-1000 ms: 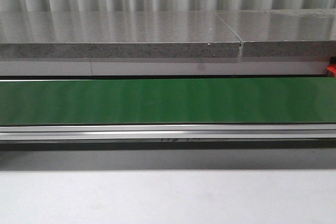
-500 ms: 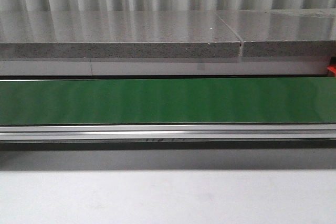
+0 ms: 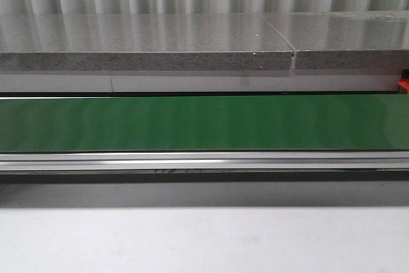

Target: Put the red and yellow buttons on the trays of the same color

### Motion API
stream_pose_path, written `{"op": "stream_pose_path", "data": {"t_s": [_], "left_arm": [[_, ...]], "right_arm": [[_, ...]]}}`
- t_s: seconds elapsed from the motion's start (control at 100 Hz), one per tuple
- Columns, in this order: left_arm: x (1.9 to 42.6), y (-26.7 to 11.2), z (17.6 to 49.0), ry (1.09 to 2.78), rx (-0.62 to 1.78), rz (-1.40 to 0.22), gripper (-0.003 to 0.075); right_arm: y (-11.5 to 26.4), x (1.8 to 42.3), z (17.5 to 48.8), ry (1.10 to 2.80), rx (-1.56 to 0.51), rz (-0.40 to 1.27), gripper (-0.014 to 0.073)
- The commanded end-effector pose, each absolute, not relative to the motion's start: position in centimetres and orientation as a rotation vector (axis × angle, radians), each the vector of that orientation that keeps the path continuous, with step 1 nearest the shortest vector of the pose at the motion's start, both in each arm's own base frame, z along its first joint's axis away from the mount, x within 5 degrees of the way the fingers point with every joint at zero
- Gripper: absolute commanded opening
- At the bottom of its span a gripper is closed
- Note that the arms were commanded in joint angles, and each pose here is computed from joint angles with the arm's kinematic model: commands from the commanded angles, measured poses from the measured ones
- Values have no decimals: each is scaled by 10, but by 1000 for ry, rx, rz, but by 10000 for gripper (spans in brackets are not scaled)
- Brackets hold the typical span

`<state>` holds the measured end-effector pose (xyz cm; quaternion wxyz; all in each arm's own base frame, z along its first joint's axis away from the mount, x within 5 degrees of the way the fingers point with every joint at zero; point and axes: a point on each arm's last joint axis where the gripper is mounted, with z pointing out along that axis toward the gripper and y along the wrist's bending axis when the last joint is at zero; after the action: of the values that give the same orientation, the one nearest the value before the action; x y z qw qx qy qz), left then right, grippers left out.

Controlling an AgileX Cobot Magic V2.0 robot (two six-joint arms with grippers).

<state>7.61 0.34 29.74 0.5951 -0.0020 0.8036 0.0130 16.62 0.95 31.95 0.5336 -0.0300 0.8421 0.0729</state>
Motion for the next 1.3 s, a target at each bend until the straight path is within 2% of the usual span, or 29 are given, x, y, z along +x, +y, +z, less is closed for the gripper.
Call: {"op": "stream_pose_path", "data": {"t_s": [0.0, 0.34, 1.29], "left_arm": [[78, 1, 313, 1773, 11, 5, -21], [78, 1, 313, 1773, 11, 5, -21], [78, 1, 313, 1766, 12, 1, -21]], "right_arm": [[9, 154, 332, 1909, -59, 160, 421], [11, 136, 338, 1861, -76, 163, -74], [11, 136, 338, 1861, -75, 164, -68]]}}
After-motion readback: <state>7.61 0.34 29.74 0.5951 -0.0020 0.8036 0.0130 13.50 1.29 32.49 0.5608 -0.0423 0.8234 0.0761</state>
